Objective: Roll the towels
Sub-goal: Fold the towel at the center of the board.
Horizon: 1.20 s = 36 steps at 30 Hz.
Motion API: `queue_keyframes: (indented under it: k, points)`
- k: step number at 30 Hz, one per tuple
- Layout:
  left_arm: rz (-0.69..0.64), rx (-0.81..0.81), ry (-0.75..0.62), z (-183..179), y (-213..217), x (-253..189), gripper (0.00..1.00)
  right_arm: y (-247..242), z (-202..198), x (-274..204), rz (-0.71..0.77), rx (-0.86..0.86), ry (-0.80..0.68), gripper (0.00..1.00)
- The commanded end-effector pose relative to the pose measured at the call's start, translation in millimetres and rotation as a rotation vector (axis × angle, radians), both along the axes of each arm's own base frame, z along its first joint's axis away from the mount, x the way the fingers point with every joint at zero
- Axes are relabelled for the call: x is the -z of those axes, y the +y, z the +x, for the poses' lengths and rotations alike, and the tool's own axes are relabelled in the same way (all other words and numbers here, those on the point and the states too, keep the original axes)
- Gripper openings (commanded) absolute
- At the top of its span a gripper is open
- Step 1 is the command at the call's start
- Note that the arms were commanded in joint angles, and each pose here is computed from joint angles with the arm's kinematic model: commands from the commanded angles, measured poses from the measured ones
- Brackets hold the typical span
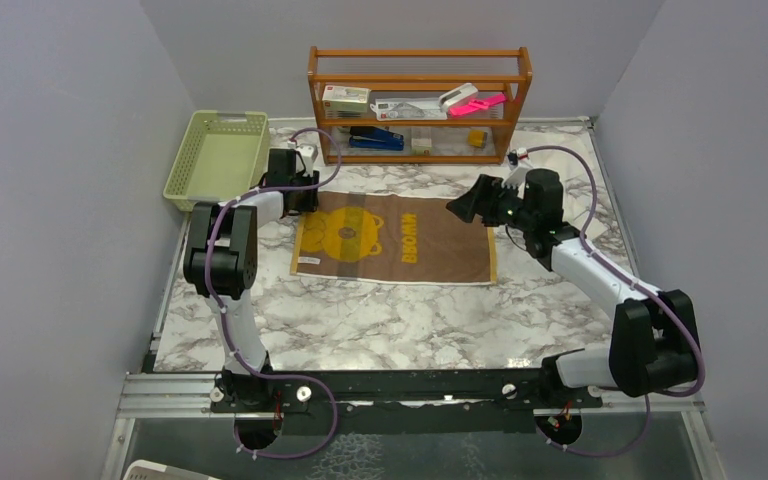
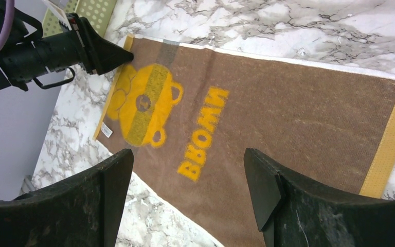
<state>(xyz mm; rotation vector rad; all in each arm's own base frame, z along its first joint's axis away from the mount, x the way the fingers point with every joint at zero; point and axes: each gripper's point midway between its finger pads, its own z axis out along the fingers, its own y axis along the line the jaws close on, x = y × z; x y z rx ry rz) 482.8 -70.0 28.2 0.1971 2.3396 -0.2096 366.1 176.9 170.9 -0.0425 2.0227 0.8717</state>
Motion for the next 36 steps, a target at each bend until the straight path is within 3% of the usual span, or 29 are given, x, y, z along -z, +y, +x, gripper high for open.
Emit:
queue_keyframes:
  k: [1,9,19,26,36]
  points:
    - [-0.055,0.064,-0.01,-5,-12,-19,0.41,-2,-2,-3,0.0,-0.001,-0.02,0.8]
    - [-0.108,0.086,-0.005,-13,-21,-15,0.38,2,2,2,0.007,-0.016,-0.002,0.8]
    - [0.029,0.037,-0.022,-16,9,-17,0.39,2,11,16,-0.006,-0.011,0.019,0.8]
    - [0.026,0.01,0.021,-13,21,-10,0.4,-2,22,26,-0.036,0.025,0.037,0.8]
    - [-0.002,0.005,0.065,-10,20,-8,0.1,-6,35,31,-0.082,0.05,0.06,0.8]
